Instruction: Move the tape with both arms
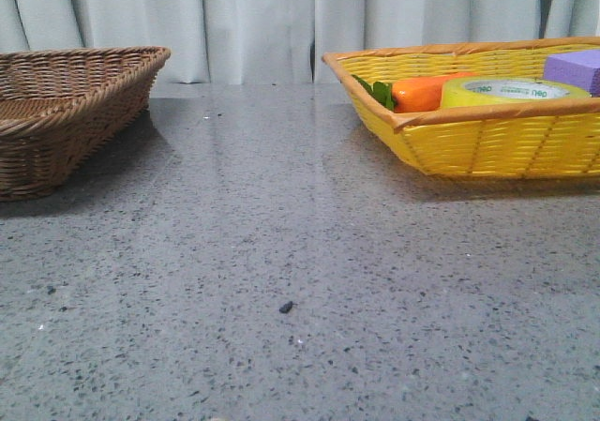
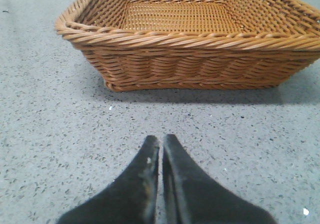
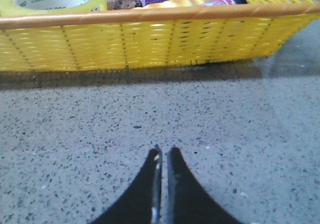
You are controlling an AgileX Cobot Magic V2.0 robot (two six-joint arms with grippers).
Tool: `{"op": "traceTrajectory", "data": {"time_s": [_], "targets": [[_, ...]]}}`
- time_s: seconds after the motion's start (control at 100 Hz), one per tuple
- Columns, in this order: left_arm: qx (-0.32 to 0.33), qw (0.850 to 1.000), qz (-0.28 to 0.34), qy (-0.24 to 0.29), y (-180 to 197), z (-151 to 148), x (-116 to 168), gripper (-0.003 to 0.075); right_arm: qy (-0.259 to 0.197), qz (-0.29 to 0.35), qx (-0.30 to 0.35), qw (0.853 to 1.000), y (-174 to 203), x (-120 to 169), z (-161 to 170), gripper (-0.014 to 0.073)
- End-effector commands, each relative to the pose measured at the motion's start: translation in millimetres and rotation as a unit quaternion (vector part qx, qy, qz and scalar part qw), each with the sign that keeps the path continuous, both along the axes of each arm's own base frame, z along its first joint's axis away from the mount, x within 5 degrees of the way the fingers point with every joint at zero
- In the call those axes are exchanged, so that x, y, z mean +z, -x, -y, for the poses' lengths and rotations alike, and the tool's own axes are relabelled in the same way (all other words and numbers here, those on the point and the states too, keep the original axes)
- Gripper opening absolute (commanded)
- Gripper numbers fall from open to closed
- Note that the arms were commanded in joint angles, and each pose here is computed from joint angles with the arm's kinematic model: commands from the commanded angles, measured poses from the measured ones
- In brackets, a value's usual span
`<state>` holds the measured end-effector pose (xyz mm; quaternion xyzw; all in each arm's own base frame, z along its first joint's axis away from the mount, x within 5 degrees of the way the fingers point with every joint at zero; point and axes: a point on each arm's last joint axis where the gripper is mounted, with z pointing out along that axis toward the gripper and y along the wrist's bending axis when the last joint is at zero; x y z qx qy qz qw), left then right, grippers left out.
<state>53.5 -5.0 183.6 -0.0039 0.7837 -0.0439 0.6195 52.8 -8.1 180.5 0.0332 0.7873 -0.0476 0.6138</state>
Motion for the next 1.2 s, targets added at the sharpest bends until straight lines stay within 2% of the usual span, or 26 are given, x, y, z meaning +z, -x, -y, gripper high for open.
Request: {"op": "traceTrajectory", "data": {"time_s": [0.0, 0.36, 0.65, 1.19], "targets": [[0.006, 0.999, 0.053, 0.012, 0, -1, 6, -0.0021, 0.003, 0.005, 0.000, 1.000, 0, -5, 0, -0.0074], [0.008, 0.998, 0.062, 0.012, 0, -1, 8, -0.0021, 0.008, 0.012, 0.000, 1.000, 0, -4, 0, -0.0074], [0.012, 0.995, 0.094, 0.014, -1, -2, 14, -0.0021, 0.016, 0.101, 0.014, 0.995, -2, 12, -2, -0.0074], [0.022, 0.984, 0.175, 0.017, 0, -4, 29, -0.0021, 0.023, 0.194, 0.028, 0.980, -2, 31, -5, -0.0074]]}}
